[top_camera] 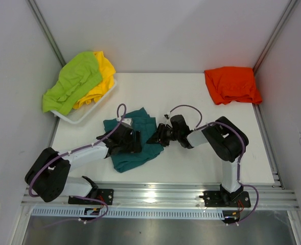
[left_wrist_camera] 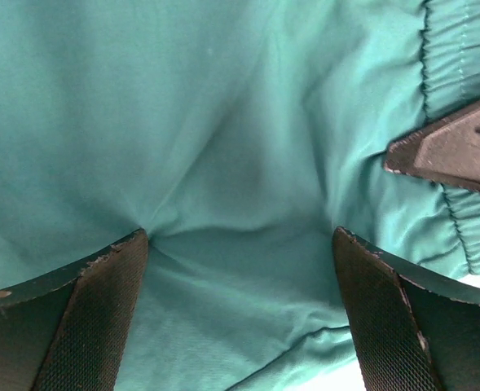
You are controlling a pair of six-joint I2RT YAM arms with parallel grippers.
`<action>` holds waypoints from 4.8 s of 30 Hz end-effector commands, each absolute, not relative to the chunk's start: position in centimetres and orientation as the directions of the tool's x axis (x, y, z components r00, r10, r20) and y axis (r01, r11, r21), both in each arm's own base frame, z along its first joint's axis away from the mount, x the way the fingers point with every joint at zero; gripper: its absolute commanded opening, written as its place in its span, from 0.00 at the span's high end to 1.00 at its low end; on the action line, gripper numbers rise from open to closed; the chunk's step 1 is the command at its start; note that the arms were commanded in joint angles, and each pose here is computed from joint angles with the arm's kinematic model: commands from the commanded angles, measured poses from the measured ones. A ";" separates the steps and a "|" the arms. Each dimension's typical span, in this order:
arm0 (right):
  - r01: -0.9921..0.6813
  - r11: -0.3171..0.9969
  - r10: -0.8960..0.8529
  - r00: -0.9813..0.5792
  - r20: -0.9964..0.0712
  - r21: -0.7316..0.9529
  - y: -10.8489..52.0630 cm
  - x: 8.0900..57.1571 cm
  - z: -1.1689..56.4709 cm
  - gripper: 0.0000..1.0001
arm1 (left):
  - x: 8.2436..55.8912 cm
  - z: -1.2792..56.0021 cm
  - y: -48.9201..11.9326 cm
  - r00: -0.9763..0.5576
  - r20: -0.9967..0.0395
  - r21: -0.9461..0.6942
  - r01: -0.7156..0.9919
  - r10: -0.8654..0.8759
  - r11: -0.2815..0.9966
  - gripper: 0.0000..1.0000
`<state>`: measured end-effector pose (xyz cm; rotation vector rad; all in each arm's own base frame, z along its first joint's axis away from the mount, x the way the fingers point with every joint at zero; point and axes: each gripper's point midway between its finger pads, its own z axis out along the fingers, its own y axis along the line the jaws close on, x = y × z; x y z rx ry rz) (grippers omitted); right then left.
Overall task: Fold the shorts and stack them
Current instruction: Neatly place the folded shorts to the corner
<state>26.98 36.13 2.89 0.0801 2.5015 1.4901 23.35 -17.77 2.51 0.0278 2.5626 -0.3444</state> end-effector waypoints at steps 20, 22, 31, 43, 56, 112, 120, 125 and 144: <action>-0.040 0.841 0.161 -0.934 -0.320 0.540 25.9 37.4 1.8 1.00 | 20.5 8.0 -19.2 -0.847 -0.528 -0.385 0.175 -0.061 0.906 0.04; -0.055 0.851 0.165 -0.916 -0.365 0.522 24.3 40.4 3.2 1.00 | 20.3 8.6 -19.4 -0.844 -0.532 -0.403 0.182 -0.068 0.897 0.04; 0.021 0.906 0.216 -0.881 -0.421 0.422 15.9 49.6 5.5 1.00 | 19.3 8.8 -20.2 -0.853 -0.519 -0.419 0.207 -0.046 0.884 0.04; 0.015 0.916 0.249 -0.804 -0.539 0.401 8.7 60.9 8.8 1.00 | 19.6 7.9 -21.7 -0.876 -0.482 -0.410 0.225 0.000 0.884 0.04; -0.030 0.869 0.369 -0.626 -0.687 0.493 1.5 65.1 15.9 1.00 | 21.4 8.0 -23.6 -0.888 -0.458 -0.396 0.240 0.036 0.886 0.04; 0.382 0.666 0.742 -0.428 -0.516 0.641 -23.4 60.4 11.6 1.00 | 23.4 11.0 -26.6 -0.903 -0.408 -0.334 0.287 0.136 0.898 0.05; 0.472 0.713 0.699 -0.419 -0.580 0.518 -25.9 60.0 9.1 0.96 | 23.7 11.1 -27.5 -0.900 -0.402 -0.333 0.315 0.169 0.888 0.05; 0.503 0.675 0.737 -0.445 -0.509 0.539 -25.5 58.6 8.4 0.92 | 23.9 10.9 -27.9 -0.900 -0.395 -0.333 0.325 0.182 0.885 0.05; 0.536 0.771 0.537 -0.256 -0.804 0.344 -28.3 55.1 26.3 0.03 | 23.7 12.0 -27.0 -0.884 -0.430 -0.311 0.337 0.184 0.889 0.05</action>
